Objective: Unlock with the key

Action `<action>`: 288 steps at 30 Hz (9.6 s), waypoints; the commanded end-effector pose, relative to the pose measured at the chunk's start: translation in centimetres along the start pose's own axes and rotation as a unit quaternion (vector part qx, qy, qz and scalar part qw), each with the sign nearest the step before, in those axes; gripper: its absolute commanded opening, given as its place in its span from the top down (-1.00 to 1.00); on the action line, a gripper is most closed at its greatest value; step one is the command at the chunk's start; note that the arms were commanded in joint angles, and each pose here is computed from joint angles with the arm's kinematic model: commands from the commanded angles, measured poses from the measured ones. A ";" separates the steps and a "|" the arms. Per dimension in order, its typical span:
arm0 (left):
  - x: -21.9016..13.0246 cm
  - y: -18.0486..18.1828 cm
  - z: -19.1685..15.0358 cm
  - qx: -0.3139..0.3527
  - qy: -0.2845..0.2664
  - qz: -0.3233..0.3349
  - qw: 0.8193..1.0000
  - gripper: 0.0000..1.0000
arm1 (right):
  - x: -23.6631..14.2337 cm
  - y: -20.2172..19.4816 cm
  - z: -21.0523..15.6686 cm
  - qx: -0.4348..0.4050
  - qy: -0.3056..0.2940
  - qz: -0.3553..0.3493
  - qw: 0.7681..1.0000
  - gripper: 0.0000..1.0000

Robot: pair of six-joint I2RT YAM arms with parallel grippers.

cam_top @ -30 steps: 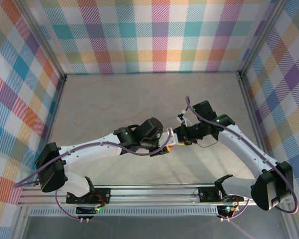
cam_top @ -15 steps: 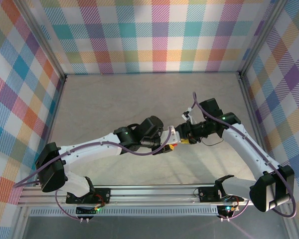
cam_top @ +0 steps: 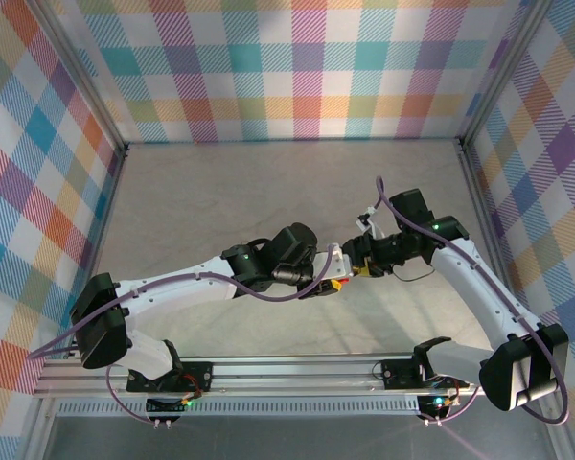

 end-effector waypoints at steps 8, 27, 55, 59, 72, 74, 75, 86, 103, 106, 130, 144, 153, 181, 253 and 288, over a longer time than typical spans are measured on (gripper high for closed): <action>-0.3 0.4 2.5 0.020 -0.046 0.000 0.999 1.00 | -1.4 0.0 -0.9 -0.014 -0.016 -0.028 0.999 -0.07; 0.2 0.4 1.8 0.015 -0.031 -0.006 0.999 1.00 | -3.2 0.6 -2.4 -0.015 -0.030 -0.007 0.999 0.19; 0.0 0.4 1.7 0.017 -0.027 -0.011 0.999 1.00 | -3.6 -1.0 -3.1 0.004 -0.034 -0.020 0.999 0.55; 0.0 0.5 1.7 0.017 -0.026 -0.010 0.999 1.00 | -3.5 -1.2 -3.3 0.006 -0.032 -0.021 0.999 0.70; -0.6 1.0 3.7 0.011 -0.067 -0.009 0.998 1.00 | -2.2 -1.7 -3.0 0.011 -0.010 0.021 1.000 1.00; -0.6 1.0 4.2 0.009 -0.080 -0.013 0.997 1.00 | -2.0 -1.6 -3.2 0.003 -0.009 0.031 0.999 1.00; -0.7 1.0 4.5 0.009 -0.085 -0.017 0.996 1.00 | -1.9 -1.6 -3.2 -0.003 -0.011 0.035 0.999 1.00; -1.0 0.9 7.1 0.015 -0.133 -0.038 0.990 1.00 | 0.3 -1.7 -3.6 -0.023 0.018 0.051 0.998 1.00; -1.6 1.6 7.5 -0.014 -0.169 -0.054 0.984 1.00 | 1.3 -1.8 -4.8 -0.101 -0.010 0.044 0.994 1.00; -1.3 1.8 7.5 0.012 -0.155 0.018 0.988 1.00 | 1.9 -2.2 -4.2 -0.030 0.006 0.036 0.999 1.00; -2.7 1.3 9.4 -0.010 -0.243 -0.069 0.967 1.00 | 6.7 -4.5 -5.0 -0.047 0.067 -0.007 0.997 1.00; 0.8 0.4 3.1 0.002 -0.161 -0.011 0.987 1.00 | 7.4 -5.7 -4.2 -0.030 0.059 0.012 0.998 1.00; 1.0 0.6 3.7 -0.004 -0.175 -0.016 0.984 1.00 | 7.6 -6.4 -4.6 -0.022 0.066 0.008 0.998 1.00; 4.0 0.0 -1.7 0.145 0.019 0.175 0.974 1.00 | 5.4 -5.7 -1.7 0.340 0.010 0.093 0.936 1.00; 8.2 4.8 -10.9 -0.020 0.248 -0.211 0.945 1.00 | -6.3 -3.4 -2.9 -0.128 -0.273 -0.081 0.950 -0.84; 7.5 3.6 -7.8 0.162 0.162 -0.098 0.968 -0.48 | -8.1 -1.9 -2.4 -0.126 -0.290 -0.107 0.943 -0.87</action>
Point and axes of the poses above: each hand's point on the last joint's axis, 136 mm out from that joint toward the fingers, its own x axis out along the fingers, its own y axis along the line the jaws close on, z = x × y, the point moved 6 cm from there along -x, back along the fingers, and after that the axes turned 5 degrees about x, right-handed, at the moved point
